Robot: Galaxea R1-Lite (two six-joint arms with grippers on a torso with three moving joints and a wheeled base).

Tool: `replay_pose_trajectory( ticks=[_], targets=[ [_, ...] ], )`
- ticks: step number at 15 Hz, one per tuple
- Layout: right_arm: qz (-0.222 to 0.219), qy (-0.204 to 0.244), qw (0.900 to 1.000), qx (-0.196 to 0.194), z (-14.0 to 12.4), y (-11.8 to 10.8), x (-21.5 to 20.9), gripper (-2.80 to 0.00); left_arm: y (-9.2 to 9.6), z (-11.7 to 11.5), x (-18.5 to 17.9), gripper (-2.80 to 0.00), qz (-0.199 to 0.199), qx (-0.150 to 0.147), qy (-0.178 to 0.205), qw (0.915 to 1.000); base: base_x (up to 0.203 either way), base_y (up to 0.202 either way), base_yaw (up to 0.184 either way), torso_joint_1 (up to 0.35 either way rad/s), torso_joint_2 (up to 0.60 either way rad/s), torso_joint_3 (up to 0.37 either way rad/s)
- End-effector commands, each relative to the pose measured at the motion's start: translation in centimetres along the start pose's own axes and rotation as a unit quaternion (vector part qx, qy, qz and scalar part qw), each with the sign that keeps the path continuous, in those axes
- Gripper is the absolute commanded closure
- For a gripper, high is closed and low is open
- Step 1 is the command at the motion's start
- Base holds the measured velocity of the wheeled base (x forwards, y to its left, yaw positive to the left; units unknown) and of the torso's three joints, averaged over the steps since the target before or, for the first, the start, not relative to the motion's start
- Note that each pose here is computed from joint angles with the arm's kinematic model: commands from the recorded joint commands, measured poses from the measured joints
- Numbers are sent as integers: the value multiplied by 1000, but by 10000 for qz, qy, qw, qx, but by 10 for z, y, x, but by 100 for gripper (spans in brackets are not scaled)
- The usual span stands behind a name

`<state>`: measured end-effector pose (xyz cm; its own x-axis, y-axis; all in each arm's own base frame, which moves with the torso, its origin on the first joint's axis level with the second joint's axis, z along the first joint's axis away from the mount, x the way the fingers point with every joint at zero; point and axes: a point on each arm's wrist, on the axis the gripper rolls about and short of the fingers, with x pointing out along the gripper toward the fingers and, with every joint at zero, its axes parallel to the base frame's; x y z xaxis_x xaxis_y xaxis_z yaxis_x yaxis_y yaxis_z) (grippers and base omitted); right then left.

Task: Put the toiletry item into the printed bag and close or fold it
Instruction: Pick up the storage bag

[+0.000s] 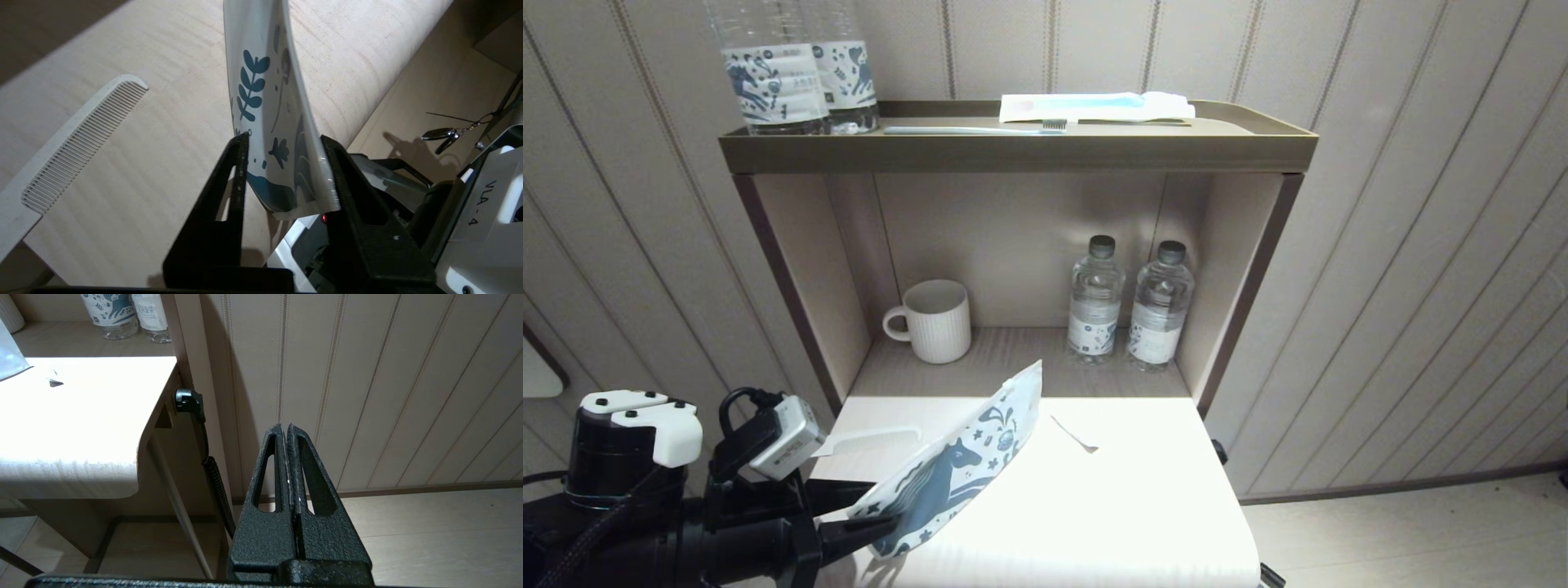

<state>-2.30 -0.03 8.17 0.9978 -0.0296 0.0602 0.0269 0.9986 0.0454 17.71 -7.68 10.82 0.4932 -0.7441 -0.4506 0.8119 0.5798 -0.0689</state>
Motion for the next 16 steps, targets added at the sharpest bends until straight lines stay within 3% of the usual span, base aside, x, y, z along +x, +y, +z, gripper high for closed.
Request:
replay_pose_trajectory(
  ticks=[1,8,16],
  targets=[
    [-5,-6,10000,1,0,0,0,0,2,3,0,-280,26,39,-58,10000,0,0,0,0,0,0],
    [-5,-6,10000,1,0,0,0,0,7,0,9,-280,65,-23,74,9999,0,0,0,0,0,0],
    [-3,-6,10000,1,0,0,0,0,-2,5,25,-280,57,247,121,9996,0,0,0,0,0,0]
  ],
)
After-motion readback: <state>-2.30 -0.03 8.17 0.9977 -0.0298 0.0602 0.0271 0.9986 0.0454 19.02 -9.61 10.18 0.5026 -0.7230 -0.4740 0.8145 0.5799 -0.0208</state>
